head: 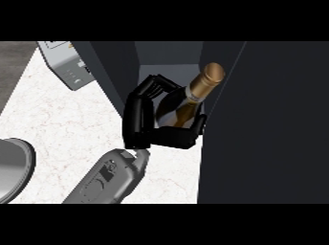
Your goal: Pick up the wine, place it into the cabinet and close the cabinet
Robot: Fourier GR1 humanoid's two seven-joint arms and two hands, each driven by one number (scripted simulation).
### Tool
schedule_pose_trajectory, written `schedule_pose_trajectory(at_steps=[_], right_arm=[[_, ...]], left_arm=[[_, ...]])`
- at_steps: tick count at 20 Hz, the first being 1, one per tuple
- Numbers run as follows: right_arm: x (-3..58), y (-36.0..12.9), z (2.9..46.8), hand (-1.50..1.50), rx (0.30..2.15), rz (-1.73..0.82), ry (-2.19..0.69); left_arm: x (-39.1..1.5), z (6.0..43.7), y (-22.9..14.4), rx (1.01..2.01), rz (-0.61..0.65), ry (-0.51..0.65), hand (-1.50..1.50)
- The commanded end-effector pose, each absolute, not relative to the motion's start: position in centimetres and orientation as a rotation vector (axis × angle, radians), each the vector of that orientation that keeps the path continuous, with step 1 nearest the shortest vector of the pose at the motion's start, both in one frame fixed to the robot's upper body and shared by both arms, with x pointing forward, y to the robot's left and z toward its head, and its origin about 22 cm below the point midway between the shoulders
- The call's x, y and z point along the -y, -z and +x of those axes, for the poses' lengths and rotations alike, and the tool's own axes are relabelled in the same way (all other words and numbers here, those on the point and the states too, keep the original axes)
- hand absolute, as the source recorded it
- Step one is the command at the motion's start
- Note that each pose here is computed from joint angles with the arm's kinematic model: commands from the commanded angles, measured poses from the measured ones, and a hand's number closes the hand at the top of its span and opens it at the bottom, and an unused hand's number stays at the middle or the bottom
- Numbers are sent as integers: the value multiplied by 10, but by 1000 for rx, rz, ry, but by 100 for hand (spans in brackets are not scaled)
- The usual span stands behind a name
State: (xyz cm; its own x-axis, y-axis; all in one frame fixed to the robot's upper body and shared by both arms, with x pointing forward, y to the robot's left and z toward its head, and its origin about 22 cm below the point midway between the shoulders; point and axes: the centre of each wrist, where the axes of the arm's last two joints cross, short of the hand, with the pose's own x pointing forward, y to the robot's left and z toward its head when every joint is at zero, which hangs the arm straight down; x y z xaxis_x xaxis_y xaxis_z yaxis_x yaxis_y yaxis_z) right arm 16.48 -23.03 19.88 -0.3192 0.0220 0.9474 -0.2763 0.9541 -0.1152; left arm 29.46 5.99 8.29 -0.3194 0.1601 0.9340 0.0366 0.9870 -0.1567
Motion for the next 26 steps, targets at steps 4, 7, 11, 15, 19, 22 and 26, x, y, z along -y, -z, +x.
schedule_pose_trajectory(at_steps=[4, 7, 11, 15, 19, 22, 26], right_arm=[[229, -217, 134, -150, 1939, 240, -319], [236, -204, 142, -150, 1942, 234, -301], [233, -207, 143, -150, 1921, 244, -307], [227, -210, 134, -150, 1930, 242, -275], [232, -209, 131, -150, 1943, 236, -295], [223, -196, 140, -150, 1931, 248, -270], [235, -212, 130, -150, 1928, 248, -289]], left_arm=[[-60, 303, -47, 1905, -19, -60, 150], [-60, 307, -35, 1926, -8, -62, 150], [-65, 310, -32, 1934, 29, -75, 150], [-88, 330, -36, 1916, -11, -108, 150], [-75, 332, -43, 1923, 28, -136, 150], [-79, 344, -60, 1912, 57, -144, 150], [-85, 350, -38, 1874, 2, -120, 150]])
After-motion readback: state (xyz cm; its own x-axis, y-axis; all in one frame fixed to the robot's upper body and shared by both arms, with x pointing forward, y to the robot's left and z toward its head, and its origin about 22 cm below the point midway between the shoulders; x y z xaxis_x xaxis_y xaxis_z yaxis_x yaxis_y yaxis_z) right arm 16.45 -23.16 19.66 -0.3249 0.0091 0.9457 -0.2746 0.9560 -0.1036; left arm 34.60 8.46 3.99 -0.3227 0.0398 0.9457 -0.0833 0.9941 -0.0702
